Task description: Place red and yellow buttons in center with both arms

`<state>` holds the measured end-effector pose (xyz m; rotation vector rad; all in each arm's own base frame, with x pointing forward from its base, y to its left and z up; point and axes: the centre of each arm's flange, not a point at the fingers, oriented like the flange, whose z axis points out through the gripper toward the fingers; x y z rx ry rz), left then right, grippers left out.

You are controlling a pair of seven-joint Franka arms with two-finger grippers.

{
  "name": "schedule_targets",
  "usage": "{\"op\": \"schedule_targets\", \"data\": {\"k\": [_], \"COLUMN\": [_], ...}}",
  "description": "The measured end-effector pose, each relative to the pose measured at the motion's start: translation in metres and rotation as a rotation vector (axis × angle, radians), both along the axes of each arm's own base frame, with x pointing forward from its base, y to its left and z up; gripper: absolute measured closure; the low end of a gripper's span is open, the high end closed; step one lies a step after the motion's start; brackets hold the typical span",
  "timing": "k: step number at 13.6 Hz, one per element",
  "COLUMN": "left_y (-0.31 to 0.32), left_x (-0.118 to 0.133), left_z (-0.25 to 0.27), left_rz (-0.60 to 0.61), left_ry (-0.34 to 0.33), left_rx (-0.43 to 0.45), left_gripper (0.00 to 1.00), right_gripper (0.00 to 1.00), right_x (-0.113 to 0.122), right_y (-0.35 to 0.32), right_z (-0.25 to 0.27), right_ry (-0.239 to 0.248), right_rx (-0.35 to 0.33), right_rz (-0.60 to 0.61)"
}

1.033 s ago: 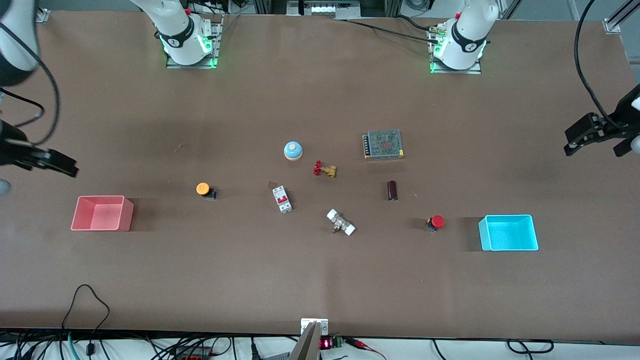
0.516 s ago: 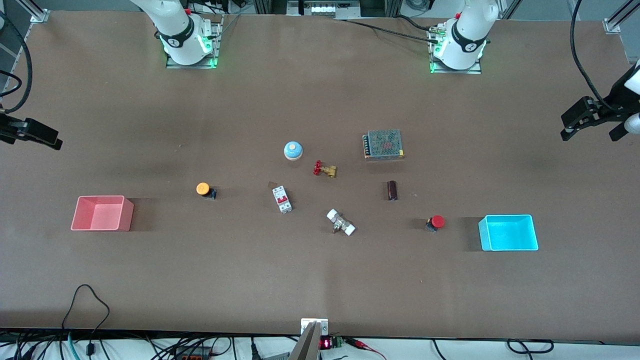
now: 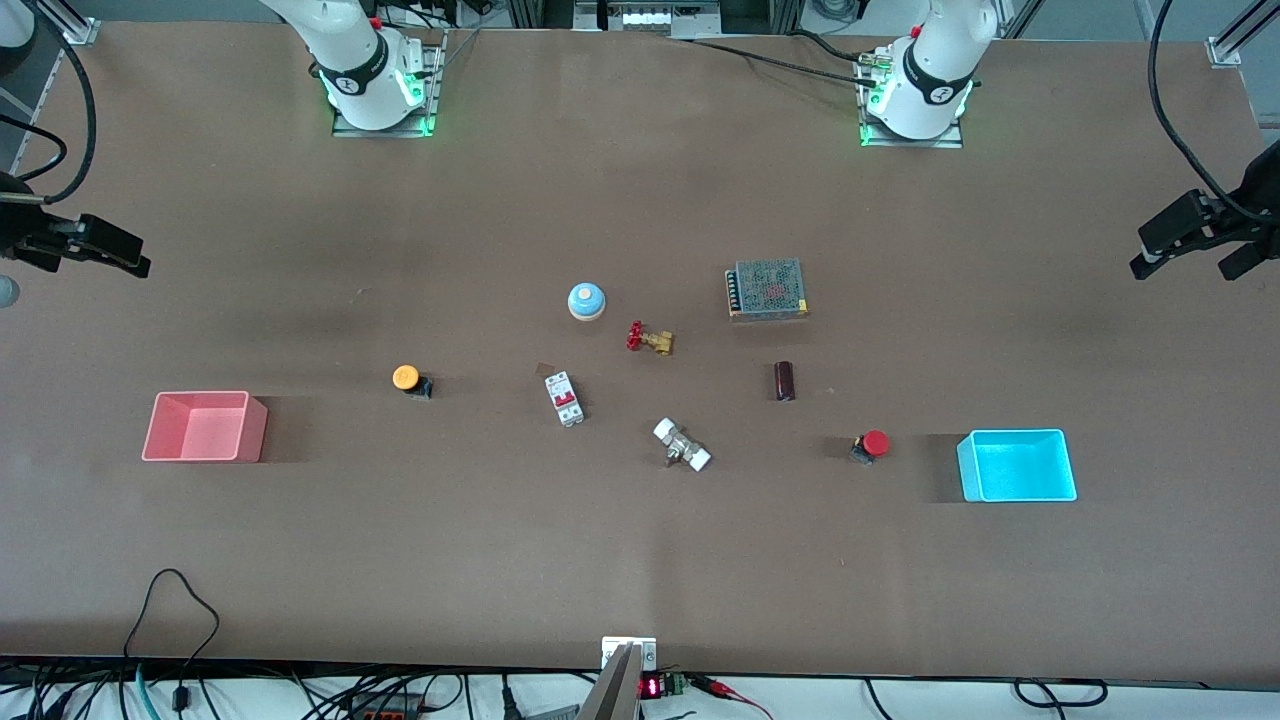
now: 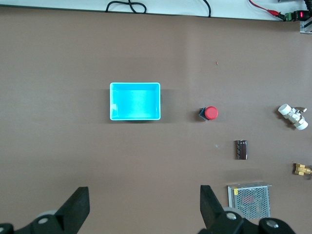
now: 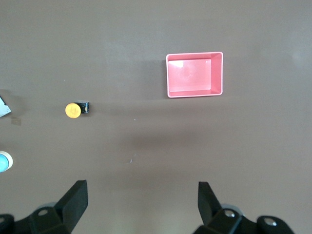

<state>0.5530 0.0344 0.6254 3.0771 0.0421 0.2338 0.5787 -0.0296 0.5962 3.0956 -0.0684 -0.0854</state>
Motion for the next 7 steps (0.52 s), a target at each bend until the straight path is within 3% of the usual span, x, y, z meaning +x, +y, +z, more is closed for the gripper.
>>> {"op": "schedule_targets", "data": {"k": [7], "left_y": [-0.023], "left_x": [0.001], "left_z": [-0.002], "left_rz": [-0.057], "left_ry": [0.008], "left_rx": [0.046], "left_gripper": [0.00], "right_gripper": [0.00], "right_x": [-0.024], "right_y": [-0.002], "right_z": [0.003], "right_ry": [0.011], "right_rx": [0.014], "right_rz": [0.005]}}
